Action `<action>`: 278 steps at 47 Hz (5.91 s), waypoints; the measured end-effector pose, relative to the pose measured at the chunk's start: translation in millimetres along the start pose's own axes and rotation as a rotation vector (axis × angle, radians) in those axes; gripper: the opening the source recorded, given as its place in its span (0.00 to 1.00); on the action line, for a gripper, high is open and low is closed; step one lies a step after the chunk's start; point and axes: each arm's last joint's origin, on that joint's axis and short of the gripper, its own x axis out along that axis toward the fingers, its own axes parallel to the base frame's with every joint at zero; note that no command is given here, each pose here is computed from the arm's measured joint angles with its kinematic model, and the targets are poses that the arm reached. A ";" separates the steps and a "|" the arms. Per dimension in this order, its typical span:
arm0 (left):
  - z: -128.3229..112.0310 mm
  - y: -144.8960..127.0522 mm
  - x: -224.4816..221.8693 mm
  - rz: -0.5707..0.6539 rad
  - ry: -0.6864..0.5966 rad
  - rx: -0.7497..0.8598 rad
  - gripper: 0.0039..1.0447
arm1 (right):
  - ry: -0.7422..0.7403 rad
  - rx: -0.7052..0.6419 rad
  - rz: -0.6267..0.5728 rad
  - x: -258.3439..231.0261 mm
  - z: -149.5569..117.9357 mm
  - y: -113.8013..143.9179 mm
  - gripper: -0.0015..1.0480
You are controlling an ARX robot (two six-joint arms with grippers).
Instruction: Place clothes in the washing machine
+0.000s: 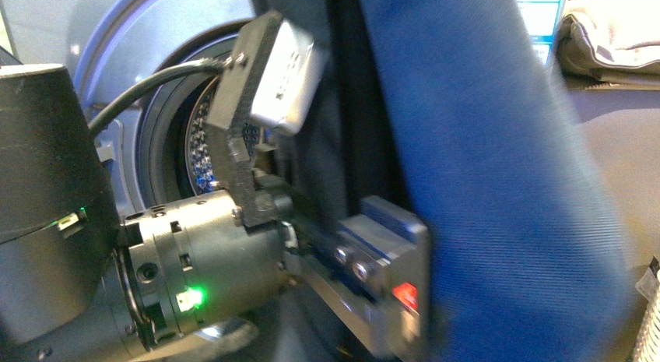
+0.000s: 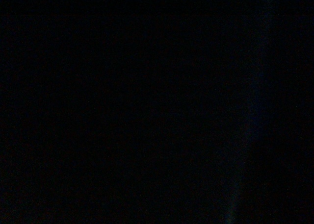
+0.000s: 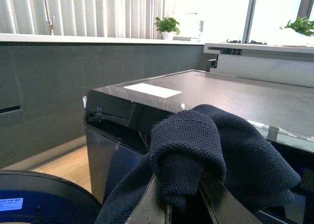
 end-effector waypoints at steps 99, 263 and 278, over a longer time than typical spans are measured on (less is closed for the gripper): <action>27.7 61.2 -39.8 0.600 -0.017 0.099 0.06 | -0.005 0.000 -0.001 -0.1 1.0 -0.6 0.61; 21.0 122.3 44.7 0.891 0.103 0.066 0.06 | 0.117 0.132 -0.751 -213.1 -48.5 -11.5 0.92; 2.5 139.2 57.9 0.896 0.141 0.055 0.06 | 0.224 0.052 -0.588 -246.7 -105.4 -35.7 0.74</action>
